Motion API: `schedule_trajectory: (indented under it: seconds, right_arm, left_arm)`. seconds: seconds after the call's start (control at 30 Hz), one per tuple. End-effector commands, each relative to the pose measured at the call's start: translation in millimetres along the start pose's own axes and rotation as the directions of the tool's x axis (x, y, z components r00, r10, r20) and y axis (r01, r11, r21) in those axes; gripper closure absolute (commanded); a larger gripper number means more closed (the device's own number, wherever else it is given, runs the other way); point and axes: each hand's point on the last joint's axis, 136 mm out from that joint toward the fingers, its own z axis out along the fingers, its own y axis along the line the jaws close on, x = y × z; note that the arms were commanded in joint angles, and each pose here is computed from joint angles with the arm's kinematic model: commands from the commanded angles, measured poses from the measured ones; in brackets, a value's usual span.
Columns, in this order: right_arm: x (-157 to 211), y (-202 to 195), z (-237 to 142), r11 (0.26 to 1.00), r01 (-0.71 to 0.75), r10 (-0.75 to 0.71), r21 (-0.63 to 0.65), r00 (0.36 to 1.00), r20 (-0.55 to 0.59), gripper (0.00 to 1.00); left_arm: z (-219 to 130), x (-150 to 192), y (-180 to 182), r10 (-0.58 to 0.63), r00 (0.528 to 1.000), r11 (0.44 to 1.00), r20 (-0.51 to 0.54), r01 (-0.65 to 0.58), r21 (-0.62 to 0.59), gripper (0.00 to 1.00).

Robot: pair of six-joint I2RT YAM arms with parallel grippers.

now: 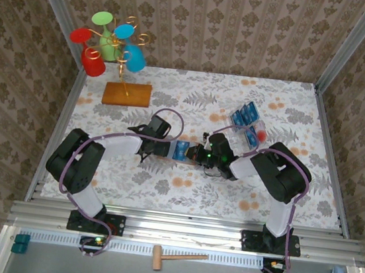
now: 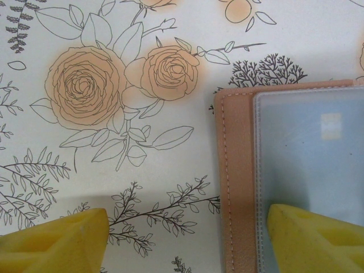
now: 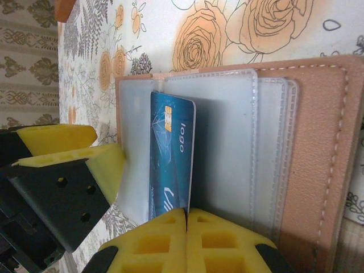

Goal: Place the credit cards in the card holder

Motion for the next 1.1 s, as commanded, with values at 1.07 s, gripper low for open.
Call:
schedule_trajectory:
  seconds: [1.07]
  right_arm:
    - [5.4, -19.3, 7.1, 0.997, -0.035, 0.038, 0.069, 0.998, -0.051, 1.0]
  left_arm:
    - [3.0, 23.8, 3.1, 0.018, 0.997, 0.999, -0.071, -0.02, -0.025, 0.25]
